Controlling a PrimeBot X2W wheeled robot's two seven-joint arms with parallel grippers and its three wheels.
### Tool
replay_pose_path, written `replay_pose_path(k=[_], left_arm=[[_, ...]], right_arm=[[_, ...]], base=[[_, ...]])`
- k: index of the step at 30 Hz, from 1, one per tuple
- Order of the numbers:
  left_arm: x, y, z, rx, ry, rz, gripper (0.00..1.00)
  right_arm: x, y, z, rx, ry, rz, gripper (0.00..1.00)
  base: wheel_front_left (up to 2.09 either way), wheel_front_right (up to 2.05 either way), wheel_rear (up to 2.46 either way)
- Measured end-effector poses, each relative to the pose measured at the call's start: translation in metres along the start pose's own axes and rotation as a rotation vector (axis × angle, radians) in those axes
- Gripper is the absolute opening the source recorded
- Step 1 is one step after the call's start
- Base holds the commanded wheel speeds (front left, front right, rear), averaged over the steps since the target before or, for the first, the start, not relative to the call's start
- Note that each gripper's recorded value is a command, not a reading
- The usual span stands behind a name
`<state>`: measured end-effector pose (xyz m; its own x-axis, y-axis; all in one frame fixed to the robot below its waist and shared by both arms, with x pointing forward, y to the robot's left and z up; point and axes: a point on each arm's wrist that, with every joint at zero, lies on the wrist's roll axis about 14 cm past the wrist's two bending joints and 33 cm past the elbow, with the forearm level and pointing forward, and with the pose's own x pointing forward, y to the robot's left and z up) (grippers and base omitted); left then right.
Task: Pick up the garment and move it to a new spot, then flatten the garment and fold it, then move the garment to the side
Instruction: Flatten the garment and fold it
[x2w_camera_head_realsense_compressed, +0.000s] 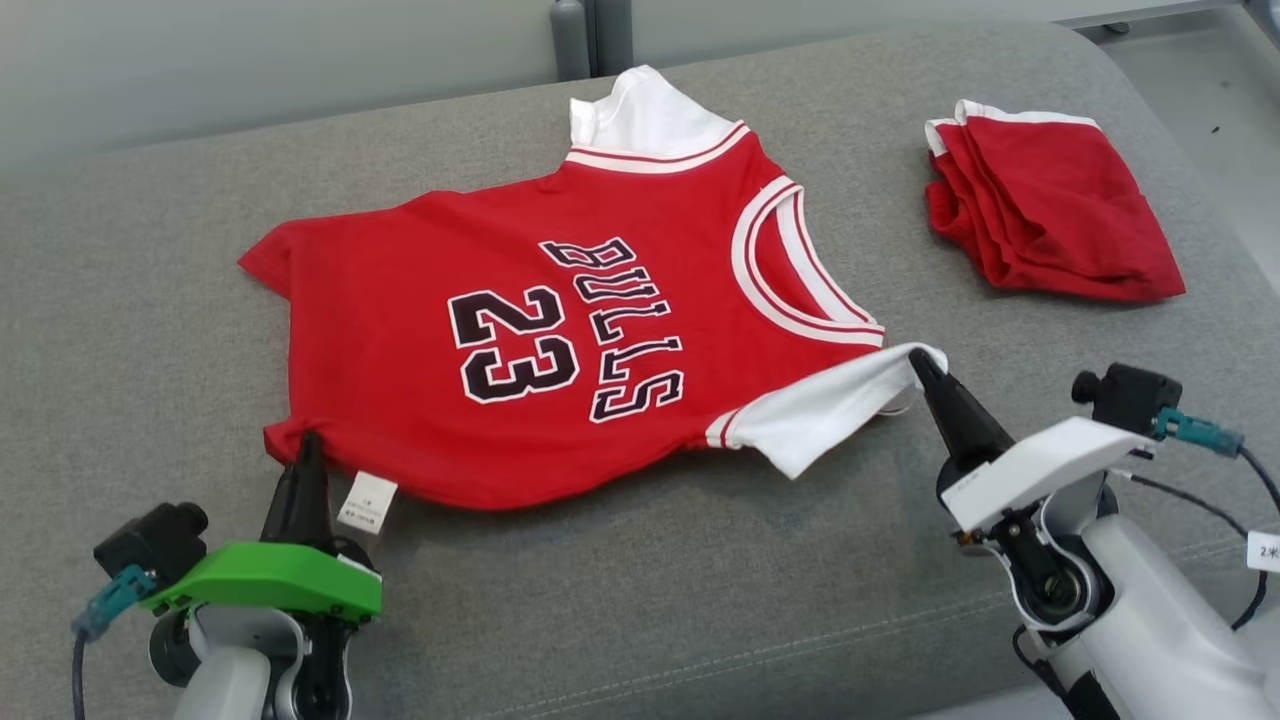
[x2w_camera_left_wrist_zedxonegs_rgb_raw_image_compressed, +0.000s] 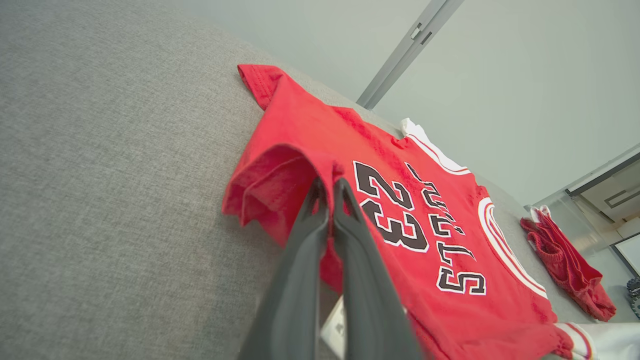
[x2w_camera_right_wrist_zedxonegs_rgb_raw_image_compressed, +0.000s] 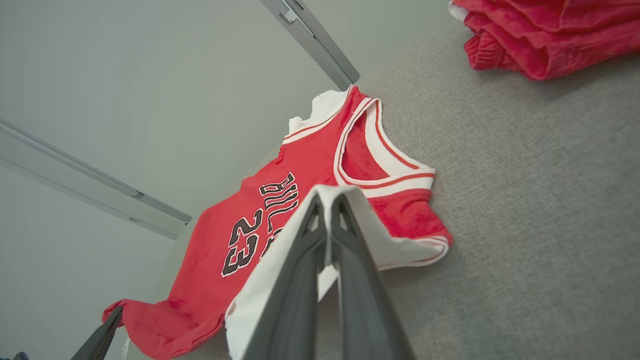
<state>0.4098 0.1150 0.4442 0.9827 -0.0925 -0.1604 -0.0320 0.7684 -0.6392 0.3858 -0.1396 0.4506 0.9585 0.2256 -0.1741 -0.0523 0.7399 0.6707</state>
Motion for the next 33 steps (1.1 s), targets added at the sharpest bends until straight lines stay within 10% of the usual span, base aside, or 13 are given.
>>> replay_pose_path(k=[23,24,28,33], left_arm=[[0.088,0.035,-0.018,0.106,0.14,0.139,0.0],[0.089,0.037,-0.018,0.107,0.143,0.145,0.18],[0.092,0.044,-0.017,0.111,0.14,0.165,1.0],[0.098,0.037,-0.005,0.155,0.089,0.14,1.0]], right_arm=[[0.118,-0.033,-0.006,-0.128,0.251,-0.106,0.0],[0.121,-0.032,-0.008,-0.13,0.258,-0.104,0.01],[0.128,-0.031,-0.01,-0.141,0.255,-0.104,1.0],[0.137,-0.03,0.01,-0.175,0.186,-0.102,1.0]], base=[[0.0,0.0,0.0],[0.0,0.0,0.0],[0.0,0.0,0.0],[0.0,0.0,0.0]])
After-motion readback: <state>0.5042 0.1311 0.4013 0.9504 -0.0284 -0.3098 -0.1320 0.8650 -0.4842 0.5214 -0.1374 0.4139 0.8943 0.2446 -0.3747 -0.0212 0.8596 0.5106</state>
